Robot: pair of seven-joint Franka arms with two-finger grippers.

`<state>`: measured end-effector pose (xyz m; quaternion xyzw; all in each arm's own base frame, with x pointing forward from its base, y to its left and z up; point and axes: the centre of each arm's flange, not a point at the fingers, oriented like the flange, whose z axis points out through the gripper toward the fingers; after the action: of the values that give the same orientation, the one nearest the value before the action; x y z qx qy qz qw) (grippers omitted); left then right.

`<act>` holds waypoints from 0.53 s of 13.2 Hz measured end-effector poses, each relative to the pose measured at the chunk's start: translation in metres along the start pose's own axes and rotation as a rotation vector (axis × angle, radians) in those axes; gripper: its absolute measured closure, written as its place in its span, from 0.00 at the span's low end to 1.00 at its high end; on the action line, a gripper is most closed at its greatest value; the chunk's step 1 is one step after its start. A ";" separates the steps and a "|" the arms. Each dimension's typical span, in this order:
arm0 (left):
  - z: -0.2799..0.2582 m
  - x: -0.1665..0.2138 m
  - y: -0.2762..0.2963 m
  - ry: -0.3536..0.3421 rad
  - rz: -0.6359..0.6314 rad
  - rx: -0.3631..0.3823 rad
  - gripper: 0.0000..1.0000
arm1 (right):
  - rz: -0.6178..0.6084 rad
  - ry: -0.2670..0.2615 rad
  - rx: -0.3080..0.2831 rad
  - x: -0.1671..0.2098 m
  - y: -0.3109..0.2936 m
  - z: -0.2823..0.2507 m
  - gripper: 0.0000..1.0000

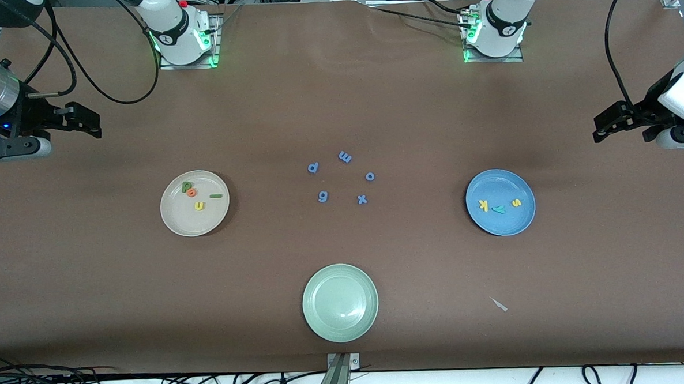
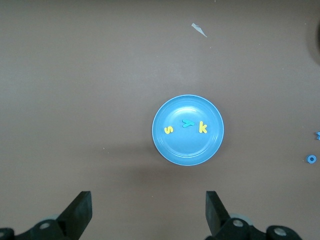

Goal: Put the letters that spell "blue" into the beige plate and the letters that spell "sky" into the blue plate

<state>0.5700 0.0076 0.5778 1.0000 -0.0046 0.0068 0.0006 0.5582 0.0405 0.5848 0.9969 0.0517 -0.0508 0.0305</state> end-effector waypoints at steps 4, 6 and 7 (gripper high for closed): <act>0.000 0.000 0.000 0.000 0.001 0.000 0.00 | -0.001 0.040 -0.015 0.000 0.001 -0.019 0.00; 0.000 0.000 0.000 0.000 0.001 0.000 0.00 | 0.000 0.045 -0.014 0.001 0.001 -0.022 0.00; 0.000 0.000 0.000 0.000 0.001 0.000 0.00 | -0.001 0.044 -0.013 0.002 0.000 -0.022 0.00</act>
<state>0.5701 0.0071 0.5780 1.0000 -0.0050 0.0069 0.0006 0.5619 0.0417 0.6061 0.9975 0.0531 -0.0286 0.0357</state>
